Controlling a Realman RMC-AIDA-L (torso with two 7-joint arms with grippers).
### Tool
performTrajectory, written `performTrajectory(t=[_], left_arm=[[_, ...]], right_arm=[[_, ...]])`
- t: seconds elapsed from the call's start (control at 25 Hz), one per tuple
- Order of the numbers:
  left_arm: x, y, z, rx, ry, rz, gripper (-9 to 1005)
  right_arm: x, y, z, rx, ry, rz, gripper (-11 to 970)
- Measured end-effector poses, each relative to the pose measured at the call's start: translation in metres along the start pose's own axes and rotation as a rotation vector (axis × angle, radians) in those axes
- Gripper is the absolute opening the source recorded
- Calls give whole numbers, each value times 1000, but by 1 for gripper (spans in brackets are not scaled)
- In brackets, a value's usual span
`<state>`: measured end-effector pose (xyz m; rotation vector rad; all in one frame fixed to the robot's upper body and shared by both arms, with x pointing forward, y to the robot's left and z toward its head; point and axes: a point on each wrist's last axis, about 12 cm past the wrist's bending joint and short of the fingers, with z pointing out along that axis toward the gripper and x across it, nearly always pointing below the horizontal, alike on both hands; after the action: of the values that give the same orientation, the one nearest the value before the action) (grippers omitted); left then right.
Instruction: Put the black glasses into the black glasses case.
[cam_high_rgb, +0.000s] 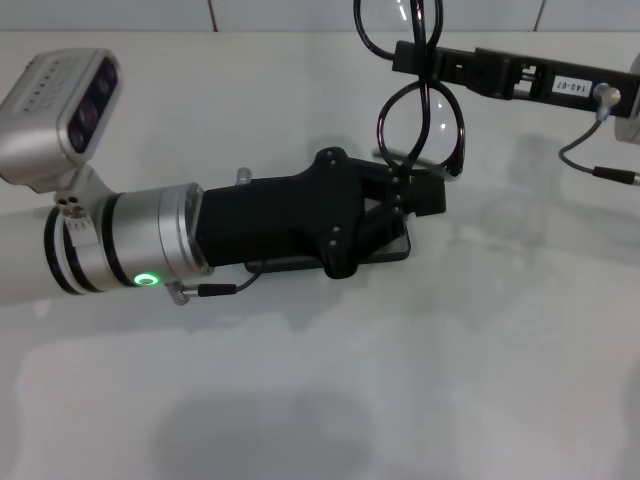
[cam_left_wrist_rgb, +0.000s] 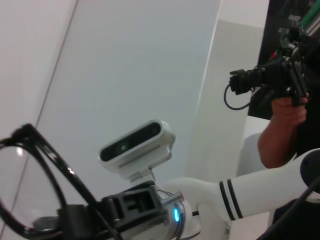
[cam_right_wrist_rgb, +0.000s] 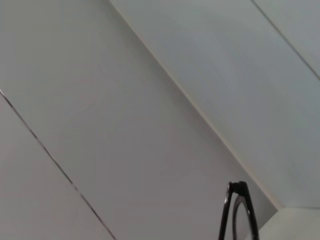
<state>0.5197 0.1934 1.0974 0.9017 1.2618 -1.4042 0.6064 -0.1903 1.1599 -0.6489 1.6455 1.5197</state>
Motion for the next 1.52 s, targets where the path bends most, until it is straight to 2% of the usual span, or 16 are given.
performTrajectory(t=[0.48,1.0,1.32,1.52], left_arm=[[2,3,2,-13,30,-4,32],[-1,6,7,-6,25,-1,33],[0,7,6,-23,25,-15,34],[1,7,6,-39,2,-38,35]], right_arm=[[-8,2,4,-19,-23,-14,153],[-1,1,16,-24,30,-8,156],[1,3,13,-35,30,-18,159],[4,3,9,-43,25,-72,160]])
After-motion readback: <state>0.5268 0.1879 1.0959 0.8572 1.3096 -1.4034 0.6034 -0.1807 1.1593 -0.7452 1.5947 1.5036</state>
